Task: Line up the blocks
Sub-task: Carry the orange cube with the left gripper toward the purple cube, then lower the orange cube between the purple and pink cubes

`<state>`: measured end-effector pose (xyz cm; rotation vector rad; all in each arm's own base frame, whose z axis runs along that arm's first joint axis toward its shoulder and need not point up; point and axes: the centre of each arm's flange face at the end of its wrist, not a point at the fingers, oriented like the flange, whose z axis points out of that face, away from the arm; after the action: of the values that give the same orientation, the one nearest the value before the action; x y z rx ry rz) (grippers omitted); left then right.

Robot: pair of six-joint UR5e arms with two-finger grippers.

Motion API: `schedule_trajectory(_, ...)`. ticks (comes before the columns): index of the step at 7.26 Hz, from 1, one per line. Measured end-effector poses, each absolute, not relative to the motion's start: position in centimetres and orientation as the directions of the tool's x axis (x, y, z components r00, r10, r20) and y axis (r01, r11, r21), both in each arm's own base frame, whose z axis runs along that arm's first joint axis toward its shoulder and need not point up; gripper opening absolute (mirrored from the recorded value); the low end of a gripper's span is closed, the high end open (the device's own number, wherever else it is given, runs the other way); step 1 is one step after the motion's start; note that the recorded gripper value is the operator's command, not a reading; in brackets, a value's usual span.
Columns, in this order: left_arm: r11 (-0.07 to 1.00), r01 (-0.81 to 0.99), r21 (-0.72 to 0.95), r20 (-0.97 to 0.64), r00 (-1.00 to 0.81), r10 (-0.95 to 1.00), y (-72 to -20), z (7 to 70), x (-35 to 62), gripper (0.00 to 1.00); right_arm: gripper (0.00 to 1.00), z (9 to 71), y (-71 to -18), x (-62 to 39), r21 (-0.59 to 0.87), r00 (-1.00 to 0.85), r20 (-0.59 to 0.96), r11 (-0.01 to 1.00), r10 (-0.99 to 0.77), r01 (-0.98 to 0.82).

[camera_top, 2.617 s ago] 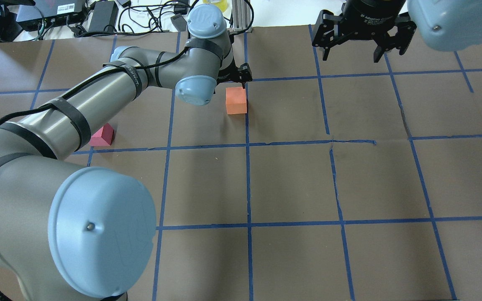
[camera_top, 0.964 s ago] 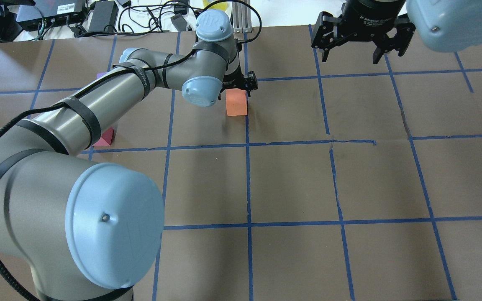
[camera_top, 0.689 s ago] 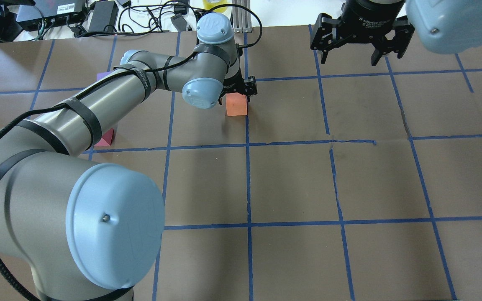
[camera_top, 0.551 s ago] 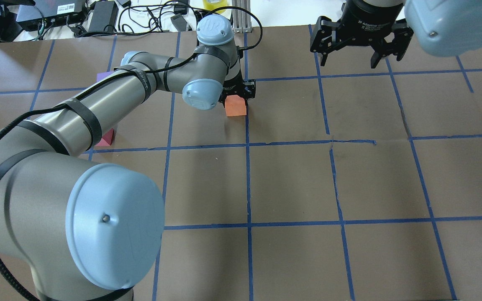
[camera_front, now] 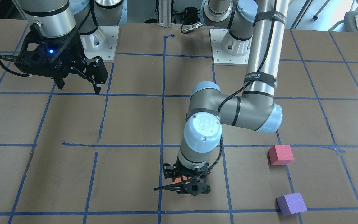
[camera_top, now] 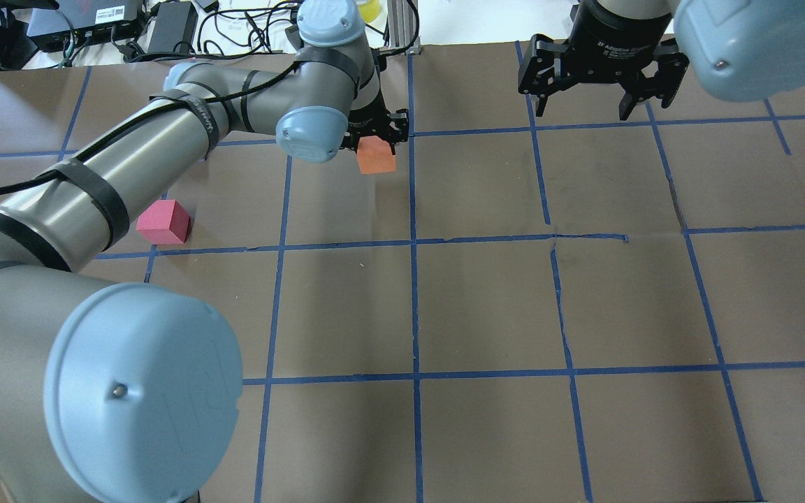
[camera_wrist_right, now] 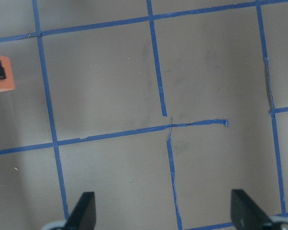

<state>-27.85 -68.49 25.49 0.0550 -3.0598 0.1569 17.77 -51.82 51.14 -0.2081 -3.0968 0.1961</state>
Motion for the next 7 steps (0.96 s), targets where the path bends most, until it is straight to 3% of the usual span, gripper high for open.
schedule_trajectory(4,0.997,0.005,-0.080,0.031,-0.999,0.007,-70.2,30.3,-13.2,0.01,1.00,51.1,-51.7,17.7,-0.127,-0.990,0.027,0.983,0.136,0.132)
schedule_trajectory(7,0.995,0.101,-0.023,0.024,-0.995,0.101,-69.8,28.4,-2.8,0.00,1.00,50.8,-51.9,17.7,-0.121,-0.990,0.028,0.984,0.136,0.131)
